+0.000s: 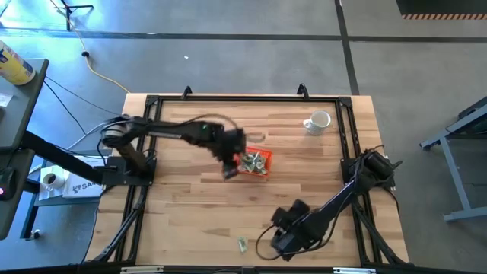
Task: Pick and place Stevia / Truvia into bins
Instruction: Put the stevia packet into the orange bin
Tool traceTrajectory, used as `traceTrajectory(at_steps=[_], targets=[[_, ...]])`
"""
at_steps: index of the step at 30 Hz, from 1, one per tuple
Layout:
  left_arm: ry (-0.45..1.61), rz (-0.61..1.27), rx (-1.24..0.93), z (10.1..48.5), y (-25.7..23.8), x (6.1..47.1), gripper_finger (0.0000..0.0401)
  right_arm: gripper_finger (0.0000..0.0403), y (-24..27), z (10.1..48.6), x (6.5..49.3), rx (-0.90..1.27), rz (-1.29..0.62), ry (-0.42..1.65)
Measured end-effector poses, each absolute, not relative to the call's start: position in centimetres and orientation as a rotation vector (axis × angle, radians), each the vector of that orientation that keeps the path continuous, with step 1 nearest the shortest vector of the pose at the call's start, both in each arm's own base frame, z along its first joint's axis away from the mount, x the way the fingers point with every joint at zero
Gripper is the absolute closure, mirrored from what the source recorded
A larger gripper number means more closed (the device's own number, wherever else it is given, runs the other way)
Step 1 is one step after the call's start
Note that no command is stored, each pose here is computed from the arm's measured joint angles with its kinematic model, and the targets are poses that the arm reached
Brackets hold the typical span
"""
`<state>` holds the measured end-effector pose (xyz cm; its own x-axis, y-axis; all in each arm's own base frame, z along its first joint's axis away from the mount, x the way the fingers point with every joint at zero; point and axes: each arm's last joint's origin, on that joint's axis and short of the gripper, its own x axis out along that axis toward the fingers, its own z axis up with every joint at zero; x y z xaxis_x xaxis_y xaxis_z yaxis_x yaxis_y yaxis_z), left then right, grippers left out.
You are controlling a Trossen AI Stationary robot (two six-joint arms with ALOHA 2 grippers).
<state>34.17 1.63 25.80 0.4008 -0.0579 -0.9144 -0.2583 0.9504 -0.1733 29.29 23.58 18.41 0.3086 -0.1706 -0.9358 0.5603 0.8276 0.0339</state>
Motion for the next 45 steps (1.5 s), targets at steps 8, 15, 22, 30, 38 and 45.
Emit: traceTrajectory(at_steps=[8, 15, 22, 30, 38, 45], targets=[[1.146, 0.230, -0.203, 27.6, -7.1, 28.0, 0.0192, 0.0159, 22.5, 19.0, 33.5, 0.269, -0.197, 1.024], [1.103, 0.385, -0.233, 25.2, -11.1, 22.2, 0.0222, 0.0159, 22.9, 18.2, 36.3, 0.347, 0.047, 0.999], [1.140, 0.387, -0.198, 22.7, -11.9, 19.2, 0.0229, 0.0159, 24.9, 17.0, 39.6, 0.629, -0.118, 1.022], [1.143, 0.391, -0.109, 21.8, -12.4, 17.8, 0.0229, 0.0160, 26.9, 16.5, 42.0, 0.529, -0.438, 1.151], [1.149, 0.385, -0.043, 21.7, -12.2, 17.7, 0.0229, 0.0160, 28.4, 15.8, 44.0, 0.609, -0.419, 1.148], [1.164, 0.395, -0.017, 21.7, -12.0, 17.5, 0.0229, 0.0160, 28.3, 14.7, 42.9, 0.589, -0.526, 1.233]])
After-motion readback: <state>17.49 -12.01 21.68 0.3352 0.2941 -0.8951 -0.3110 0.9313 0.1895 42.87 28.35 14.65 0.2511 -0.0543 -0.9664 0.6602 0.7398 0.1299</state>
